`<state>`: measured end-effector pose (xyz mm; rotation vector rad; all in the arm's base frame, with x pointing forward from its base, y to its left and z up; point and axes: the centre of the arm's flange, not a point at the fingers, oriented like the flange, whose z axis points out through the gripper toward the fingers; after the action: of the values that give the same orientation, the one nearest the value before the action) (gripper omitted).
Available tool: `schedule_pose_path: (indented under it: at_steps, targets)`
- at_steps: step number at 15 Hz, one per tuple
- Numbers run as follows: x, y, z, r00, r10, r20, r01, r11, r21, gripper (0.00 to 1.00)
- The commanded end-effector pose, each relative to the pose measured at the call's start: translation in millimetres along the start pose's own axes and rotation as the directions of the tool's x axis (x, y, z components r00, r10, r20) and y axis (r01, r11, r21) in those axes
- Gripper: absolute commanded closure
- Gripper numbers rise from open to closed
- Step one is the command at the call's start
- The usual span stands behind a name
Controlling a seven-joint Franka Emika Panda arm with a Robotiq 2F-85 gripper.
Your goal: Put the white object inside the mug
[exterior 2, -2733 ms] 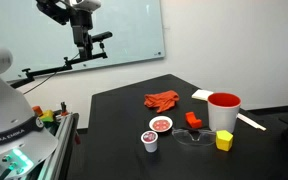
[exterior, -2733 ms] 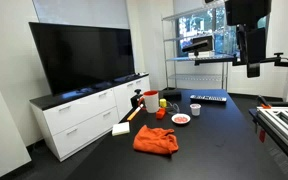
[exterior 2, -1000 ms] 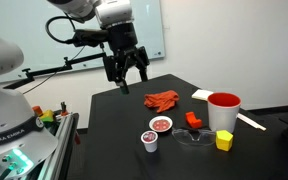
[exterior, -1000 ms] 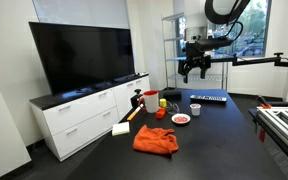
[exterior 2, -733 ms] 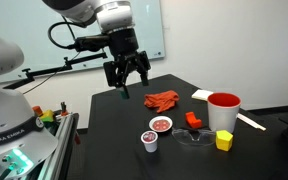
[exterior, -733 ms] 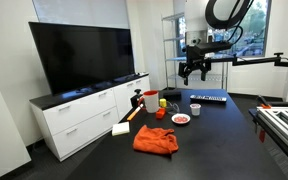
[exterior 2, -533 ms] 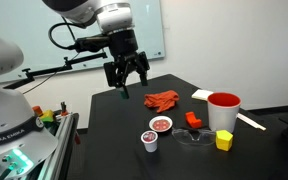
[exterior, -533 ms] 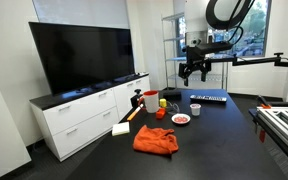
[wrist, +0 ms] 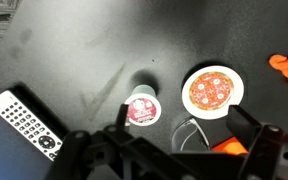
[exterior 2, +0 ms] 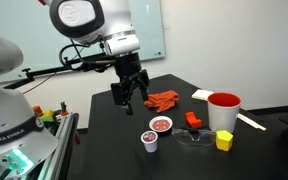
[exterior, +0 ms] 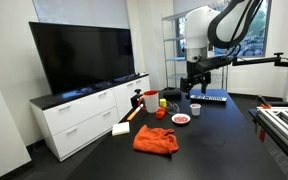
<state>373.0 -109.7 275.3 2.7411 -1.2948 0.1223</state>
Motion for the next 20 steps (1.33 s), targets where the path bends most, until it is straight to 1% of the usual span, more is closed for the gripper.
schedule_pose_path:
  at_steps: [1, 4, 7, 11, 13, 16, 20]
  targets:
    - [14, 8, 21, 0.999, 0.001, -0.054, -0.001, 1.000, 0.004, 0.00]
    - [26, 20, 39, 0.997, 0.032, -0.068, -0.032, 0.999, 0.007, 0.00]
    - [33, 31, 53, 0.995, 0.075, -0.058, -0.075, 0.997, 0.004, 0.00]
    - [38, 37, 64, 0.992, 0.116, -0.041, -0.116, 0.993, -0.003, 0.00]
    - [41, 37, 68, 0.991, 0.130, -0.037, -0.131, 0.991, -0.005, 0.00]
    - [44, 33, 75, 0.989, 0.145, -0.032, -0.145, 0.989, 0.012, 0.00]
    - [41, 26, 87, 0.990, 0.141, -0.017, -0.141, 0.990, 0.000, 0.00]
